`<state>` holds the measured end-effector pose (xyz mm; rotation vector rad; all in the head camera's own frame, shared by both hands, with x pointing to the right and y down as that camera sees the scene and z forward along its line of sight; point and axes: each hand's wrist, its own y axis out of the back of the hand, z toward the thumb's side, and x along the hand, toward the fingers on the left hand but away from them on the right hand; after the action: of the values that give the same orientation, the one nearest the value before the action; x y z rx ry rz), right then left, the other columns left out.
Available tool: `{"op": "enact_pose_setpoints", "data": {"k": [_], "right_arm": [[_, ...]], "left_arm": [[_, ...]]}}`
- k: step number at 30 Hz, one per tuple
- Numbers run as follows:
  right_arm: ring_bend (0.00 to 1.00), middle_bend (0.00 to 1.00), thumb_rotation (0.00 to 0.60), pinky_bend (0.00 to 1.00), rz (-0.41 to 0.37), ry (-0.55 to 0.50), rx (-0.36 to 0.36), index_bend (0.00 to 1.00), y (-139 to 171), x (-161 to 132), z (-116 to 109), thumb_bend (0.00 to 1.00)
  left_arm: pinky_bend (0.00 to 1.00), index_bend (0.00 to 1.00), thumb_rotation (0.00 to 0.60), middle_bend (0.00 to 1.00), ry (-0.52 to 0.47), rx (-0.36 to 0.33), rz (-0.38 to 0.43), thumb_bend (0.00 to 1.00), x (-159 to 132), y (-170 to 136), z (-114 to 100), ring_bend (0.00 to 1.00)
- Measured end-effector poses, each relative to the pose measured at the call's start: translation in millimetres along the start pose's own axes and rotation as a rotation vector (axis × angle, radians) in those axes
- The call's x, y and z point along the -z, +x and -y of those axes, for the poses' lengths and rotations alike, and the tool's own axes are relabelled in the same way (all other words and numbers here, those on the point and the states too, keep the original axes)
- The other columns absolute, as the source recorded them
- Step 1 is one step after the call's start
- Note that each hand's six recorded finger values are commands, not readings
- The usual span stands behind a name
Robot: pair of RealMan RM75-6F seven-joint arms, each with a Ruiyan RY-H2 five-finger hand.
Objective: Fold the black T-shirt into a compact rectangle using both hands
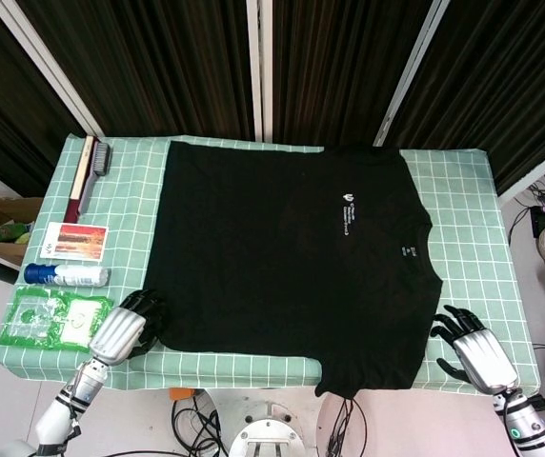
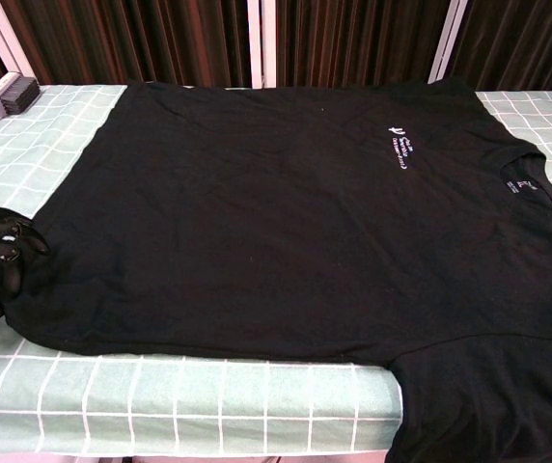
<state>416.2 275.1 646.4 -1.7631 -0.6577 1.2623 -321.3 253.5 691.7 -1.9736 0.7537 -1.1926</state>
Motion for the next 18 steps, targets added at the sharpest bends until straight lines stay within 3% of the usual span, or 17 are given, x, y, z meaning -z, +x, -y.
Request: {"op": "enact_pose_setpoints", "data": {"k": [6, 12, 15, 18], "right_arm": [[0.13, 0.3, 0.6, 0.21, -0.02, 0.022, -0.027, 0.45, -4.4, -0.6, 22.7, 0.17], [0.13, 0.3, 0.6, 0.21, -0.036, 0.005, -0.001, 0.45, -18.9, -2.2, 29.3, 0.26], [0.14, 0.32, 0.6, 0.21, -0.055, -0.005, 0.01, 0.54, -28.8, -6.8, 33.0, 0.39], [0.17, 0.38, 0.6, 0.22, -0.073, -0.038, 0.01, 0.7, -35.2, -13.5, 37.3, 0.53]], "left_arm": [[0.18, 0.61, 0.6, 0.27, -0.013, -0.001, -0.012, 0.44, 2.6, -1.7, -0.4, 0.14], [0.18, 0.61, 0.6, 0.27, -0.037, -0.013, -0.02, 0.44, 3.8, -0.3, -0.1, 0.14], [0.18, 0.61, 0.6, 0.27, -0.053, -0.021, -0.021, 0.45, 3.9, 0.3, 0.5, 0.14], [0.18, 0.61, 0.6, 0.27, -0.083, -0.025, -0.022, 0.46, 4.6, 0.5, 1.3, 0.14]]}}
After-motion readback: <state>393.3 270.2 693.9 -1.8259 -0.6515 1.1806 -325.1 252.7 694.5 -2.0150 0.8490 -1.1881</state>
